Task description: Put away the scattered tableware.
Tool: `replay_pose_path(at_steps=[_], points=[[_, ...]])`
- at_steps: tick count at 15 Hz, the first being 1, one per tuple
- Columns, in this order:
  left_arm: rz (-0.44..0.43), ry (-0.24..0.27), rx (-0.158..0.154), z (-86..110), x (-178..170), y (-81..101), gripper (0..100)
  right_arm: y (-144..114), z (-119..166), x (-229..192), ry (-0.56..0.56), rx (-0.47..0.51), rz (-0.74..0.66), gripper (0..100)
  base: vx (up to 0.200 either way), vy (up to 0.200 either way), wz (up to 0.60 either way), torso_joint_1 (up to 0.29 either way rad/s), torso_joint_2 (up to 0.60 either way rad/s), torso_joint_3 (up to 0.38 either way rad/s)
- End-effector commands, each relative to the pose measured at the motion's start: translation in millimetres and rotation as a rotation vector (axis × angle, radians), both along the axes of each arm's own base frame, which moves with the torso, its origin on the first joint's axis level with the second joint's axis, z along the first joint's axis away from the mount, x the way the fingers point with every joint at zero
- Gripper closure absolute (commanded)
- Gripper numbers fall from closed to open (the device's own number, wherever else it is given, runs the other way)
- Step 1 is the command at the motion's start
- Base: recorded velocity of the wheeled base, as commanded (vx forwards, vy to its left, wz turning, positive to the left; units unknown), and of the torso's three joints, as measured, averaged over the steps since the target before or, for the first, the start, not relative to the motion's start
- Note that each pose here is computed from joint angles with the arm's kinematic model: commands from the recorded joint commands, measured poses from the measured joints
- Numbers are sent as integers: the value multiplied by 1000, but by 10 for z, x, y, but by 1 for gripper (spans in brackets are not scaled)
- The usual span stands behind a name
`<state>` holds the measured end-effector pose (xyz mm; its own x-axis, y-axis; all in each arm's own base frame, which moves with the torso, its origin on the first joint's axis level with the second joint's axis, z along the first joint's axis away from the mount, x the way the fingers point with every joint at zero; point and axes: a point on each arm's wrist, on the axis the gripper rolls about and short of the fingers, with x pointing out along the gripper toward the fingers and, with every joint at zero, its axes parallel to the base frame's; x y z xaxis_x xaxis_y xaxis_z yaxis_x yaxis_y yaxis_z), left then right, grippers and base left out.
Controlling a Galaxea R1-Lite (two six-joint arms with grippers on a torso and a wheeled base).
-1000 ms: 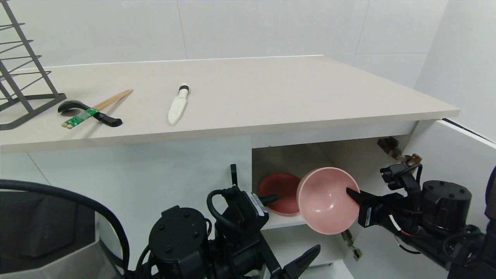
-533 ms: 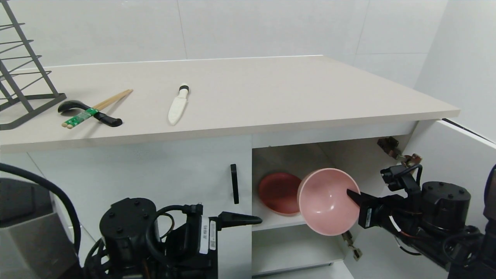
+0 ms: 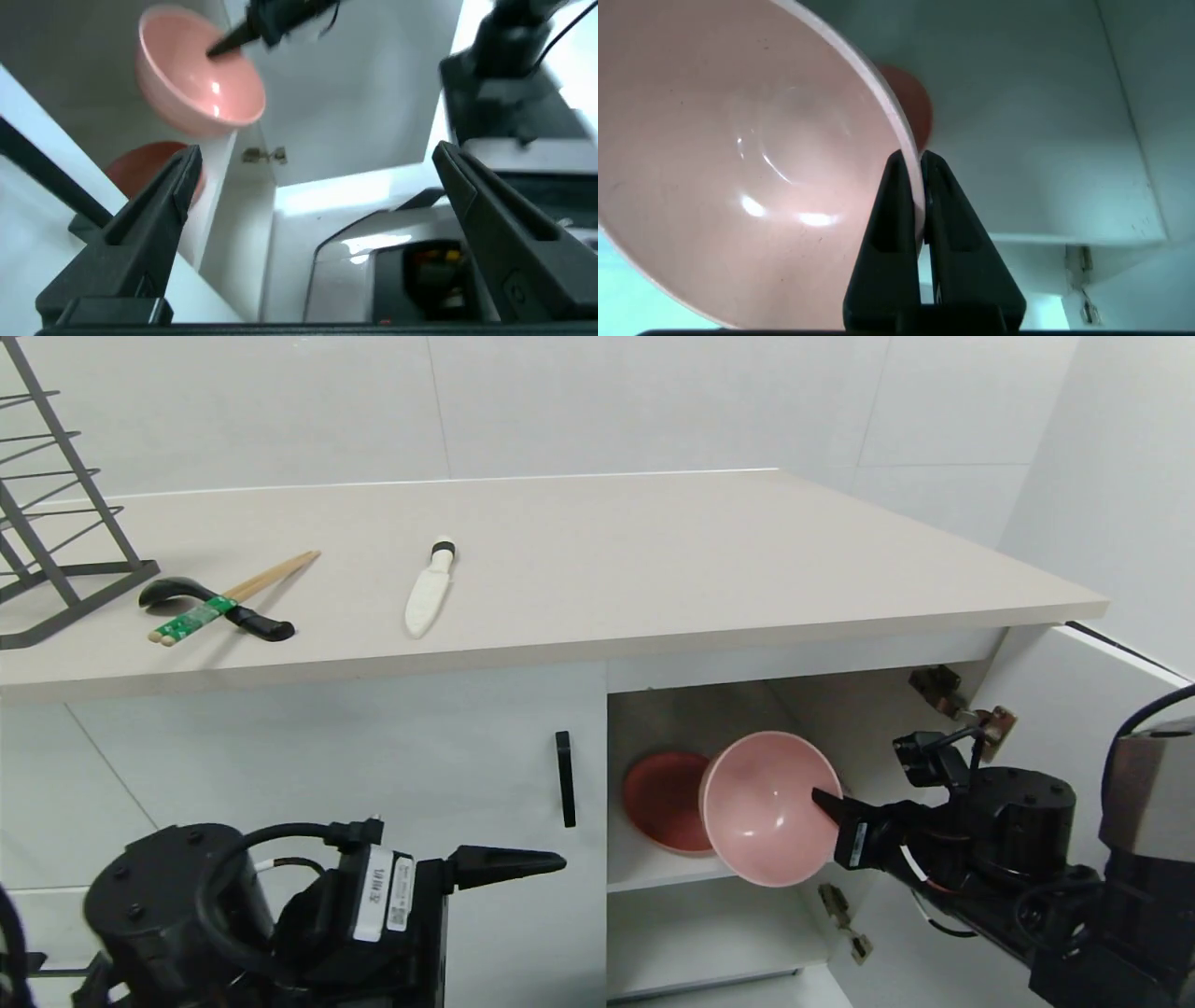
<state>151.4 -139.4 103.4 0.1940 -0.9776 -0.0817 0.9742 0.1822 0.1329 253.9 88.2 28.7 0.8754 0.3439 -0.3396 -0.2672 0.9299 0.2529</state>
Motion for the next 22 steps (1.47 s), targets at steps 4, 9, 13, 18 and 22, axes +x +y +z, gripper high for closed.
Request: replay_pose_path(at_steps=[4,9,13,18,22], points=[[200,59,-162,327,-300,238,0,152,-257,283,22,35,3,100,0,0,0,0,0,0],[324,78,-213,379,-361,218,0,232,-382,373,29,31,21,100,0,0,0,0,0,0],[379,85,-206,422,-452,320,0,297,-438,502,5,39,29,100,0,0,0,0,0,0],[464,109,-168,415,-490,501,0,342,-495,616,-14,51,33,100,0,0,0,0,0,0],[557,134,-139,399,-559,689,0,356,-578,709,-20,53,28,100,0,0,0,0,0,0]])
